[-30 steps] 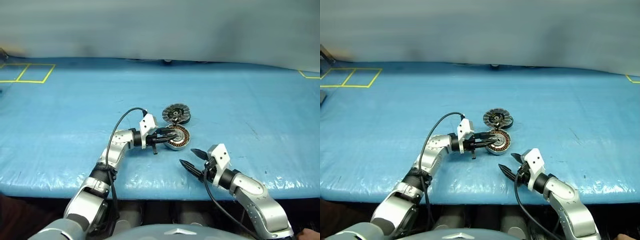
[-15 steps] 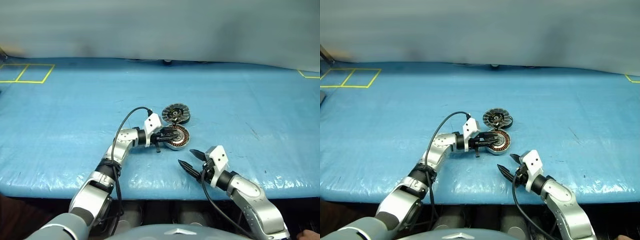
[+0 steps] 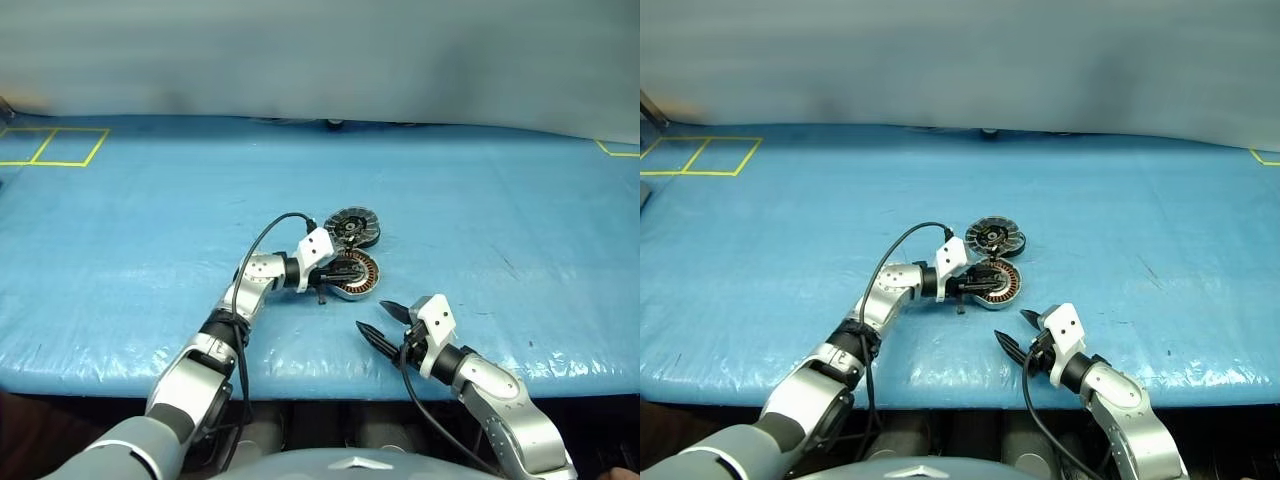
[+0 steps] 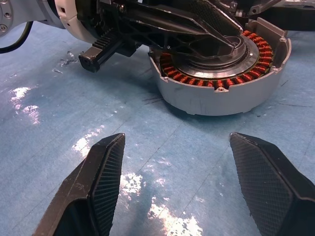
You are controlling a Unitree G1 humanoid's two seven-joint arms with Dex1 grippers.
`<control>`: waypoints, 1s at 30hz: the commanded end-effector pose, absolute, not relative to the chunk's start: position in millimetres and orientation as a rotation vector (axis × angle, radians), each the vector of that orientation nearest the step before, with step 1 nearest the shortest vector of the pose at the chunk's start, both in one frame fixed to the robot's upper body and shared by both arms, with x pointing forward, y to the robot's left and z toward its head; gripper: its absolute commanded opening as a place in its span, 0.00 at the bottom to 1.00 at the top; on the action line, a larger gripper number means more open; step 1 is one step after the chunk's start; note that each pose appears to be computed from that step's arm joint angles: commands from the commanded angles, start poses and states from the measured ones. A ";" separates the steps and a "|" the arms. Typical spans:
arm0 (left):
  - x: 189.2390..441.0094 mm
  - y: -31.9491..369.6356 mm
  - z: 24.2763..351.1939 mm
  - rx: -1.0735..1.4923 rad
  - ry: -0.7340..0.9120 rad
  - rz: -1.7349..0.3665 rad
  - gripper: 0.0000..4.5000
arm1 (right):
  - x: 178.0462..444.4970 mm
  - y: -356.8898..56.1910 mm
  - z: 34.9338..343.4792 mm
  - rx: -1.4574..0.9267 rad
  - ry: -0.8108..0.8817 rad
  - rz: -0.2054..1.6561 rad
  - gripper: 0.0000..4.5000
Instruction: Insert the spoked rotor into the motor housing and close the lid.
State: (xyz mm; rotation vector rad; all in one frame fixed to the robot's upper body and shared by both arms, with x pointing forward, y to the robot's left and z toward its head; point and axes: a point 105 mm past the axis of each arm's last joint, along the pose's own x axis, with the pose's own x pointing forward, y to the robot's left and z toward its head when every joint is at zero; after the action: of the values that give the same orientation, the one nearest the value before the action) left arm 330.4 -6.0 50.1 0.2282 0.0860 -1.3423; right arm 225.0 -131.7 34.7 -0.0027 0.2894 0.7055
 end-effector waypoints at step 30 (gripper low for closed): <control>336.2 -1.5 63.2 0.271 0.048 -1.353 0.14 | 232.2 -131.2 53.7 -0.006 0.166 0.693 0.78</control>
State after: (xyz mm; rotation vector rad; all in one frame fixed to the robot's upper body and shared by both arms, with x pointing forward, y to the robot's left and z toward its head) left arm 332.4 0.0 51.1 0.2648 0.0933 -1.3537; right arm 229.1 -131.0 43.9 -0.0040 0.2164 0.6906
